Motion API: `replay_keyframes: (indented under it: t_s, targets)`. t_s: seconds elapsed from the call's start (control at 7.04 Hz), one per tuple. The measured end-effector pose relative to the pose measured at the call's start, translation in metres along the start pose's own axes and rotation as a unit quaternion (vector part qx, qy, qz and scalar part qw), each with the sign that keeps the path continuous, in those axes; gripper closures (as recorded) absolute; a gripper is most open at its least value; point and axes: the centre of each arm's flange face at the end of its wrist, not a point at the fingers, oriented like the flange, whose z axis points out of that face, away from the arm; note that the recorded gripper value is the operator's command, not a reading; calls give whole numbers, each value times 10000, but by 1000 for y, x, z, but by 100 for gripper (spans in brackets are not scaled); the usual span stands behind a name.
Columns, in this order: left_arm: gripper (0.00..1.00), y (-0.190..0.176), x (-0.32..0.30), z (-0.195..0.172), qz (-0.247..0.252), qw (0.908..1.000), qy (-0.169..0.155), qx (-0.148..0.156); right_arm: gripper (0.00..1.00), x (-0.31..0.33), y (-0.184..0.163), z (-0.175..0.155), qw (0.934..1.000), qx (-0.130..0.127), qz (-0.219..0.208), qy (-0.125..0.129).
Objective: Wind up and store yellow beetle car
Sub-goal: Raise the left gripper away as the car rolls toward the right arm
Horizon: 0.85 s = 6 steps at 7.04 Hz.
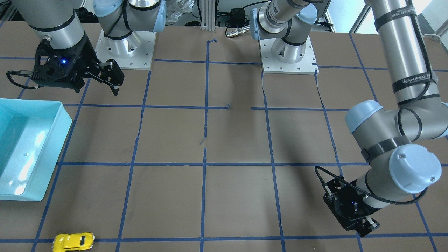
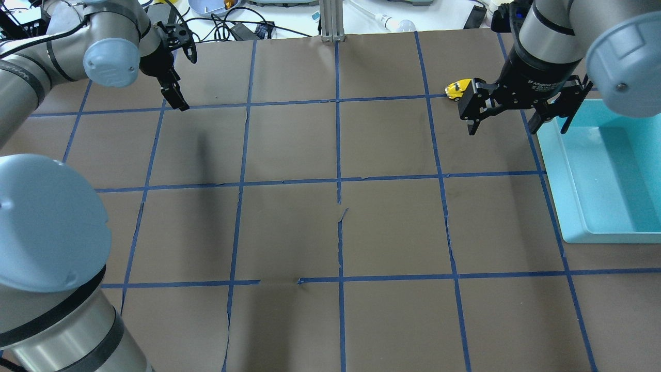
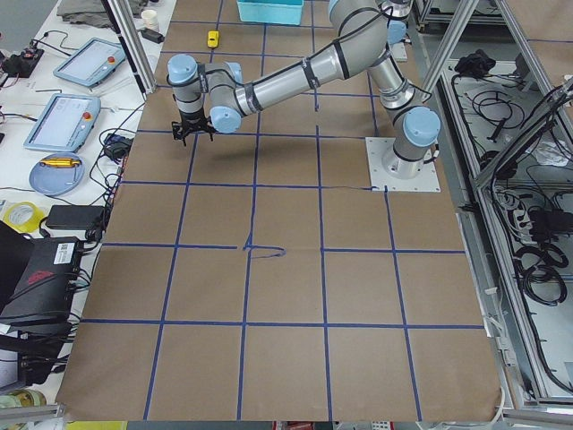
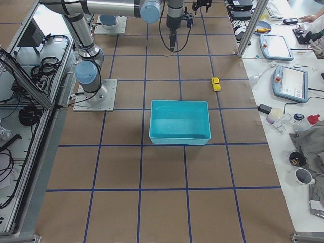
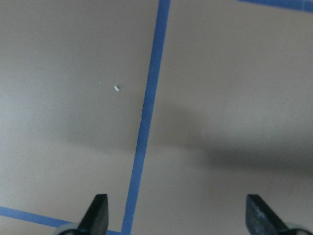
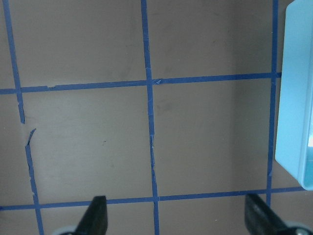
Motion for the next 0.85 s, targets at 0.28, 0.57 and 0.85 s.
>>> replay_keyframes:
  t_s: [0.28, 0.57, 0.85]
  targets:
    - [0, -5, 20, -52, -1920, 9811, -195, 120, 0, 0, 0, 0, 10000, 7, 0, 0]
    - [0, -14, 51, -98, -3394, 9402, -199, 195, 0, 1, -2, 0, 10000, 37, 15, -8]
    - [0, -16, 103, -149, -4012, 9159, -50, 104, 0, 6, -14, -4, 9993, 387, 0, -18]
